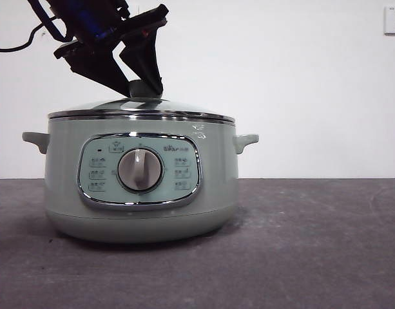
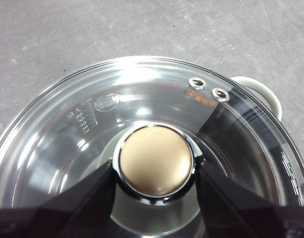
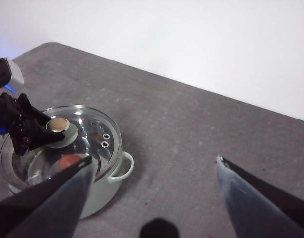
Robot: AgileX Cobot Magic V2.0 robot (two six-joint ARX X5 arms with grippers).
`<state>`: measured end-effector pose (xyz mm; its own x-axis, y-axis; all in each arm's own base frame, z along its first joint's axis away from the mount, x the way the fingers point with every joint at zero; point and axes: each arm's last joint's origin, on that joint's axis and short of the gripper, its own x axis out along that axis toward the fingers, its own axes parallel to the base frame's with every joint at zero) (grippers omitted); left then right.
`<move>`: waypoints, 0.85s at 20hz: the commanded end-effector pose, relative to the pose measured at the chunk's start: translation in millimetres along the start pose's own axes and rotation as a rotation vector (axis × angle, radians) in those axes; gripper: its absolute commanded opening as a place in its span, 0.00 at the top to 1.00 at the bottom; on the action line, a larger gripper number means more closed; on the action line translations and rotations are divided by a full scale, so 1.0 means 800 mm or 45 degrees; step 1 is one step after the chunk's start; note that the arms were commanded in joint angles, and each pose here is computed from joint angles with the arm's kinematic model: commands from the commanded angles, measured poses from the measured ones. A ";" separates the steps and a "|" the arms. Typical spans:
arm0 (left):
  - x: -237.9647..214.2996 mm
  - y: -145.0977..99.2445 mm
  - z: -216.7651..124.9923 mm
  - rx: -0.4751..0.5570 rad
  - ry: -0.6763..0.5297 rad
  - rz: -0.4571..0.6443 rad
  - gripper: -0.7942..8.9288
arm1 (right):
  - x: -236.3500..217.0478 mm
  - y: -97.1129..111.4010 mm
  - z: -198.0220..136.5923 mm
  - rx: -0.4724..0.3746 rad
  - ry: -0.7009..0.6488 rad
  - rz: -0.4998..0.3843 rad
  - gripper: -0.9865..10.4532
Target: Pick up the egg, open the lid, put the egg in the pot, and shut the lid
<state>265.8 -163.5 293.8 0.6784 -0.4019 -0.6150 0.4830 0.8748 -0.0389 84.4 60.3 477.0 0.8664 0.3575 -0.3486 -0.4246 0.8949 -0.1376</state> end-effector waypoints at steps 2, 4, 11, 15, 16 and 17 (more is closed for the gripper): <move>-0.002 0.000 -0.006 0.012 0.033 0.013 0.55 | 0.004 0.001 0.000 0.007 0.016 0.004 0.55; -0.002 0.000 -0.005 0.012 0.021 0.011 0.34 | 0.005 0.002 -0.002 0.000 0.039 0.005 0.55; -0.007 0.000 -0.003 0.011 -0.002 0.011 0.32 | 0.016 0.008 -0.011 -0.035 0.178 0.094 0.55; -0.023 0.000 0.001 0.011 -0.033 0.007 0.32 | 0.023 0.015 -0.013 -0.035 0.241 0.248 0.56; -0.029 0.000 0.001 0.011 -0.038 0.007 0.32 | 0.025 0.016 -0.014 -0.035 0.254 0.276 0.56; -0.036 0.000 0.001 0.011 -0.040 0.006 0.32 | 0.027 0.017 -0.014 -0.035 0.271 0.307 0.56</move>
<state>249.8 -153.5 312.4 0.6976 -0.4075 -0.5893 0.4826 0.8752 -0.0339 94.2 76.6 457.4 0.6799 0.4776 -0.5564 -0.6115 0.7880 -0.0708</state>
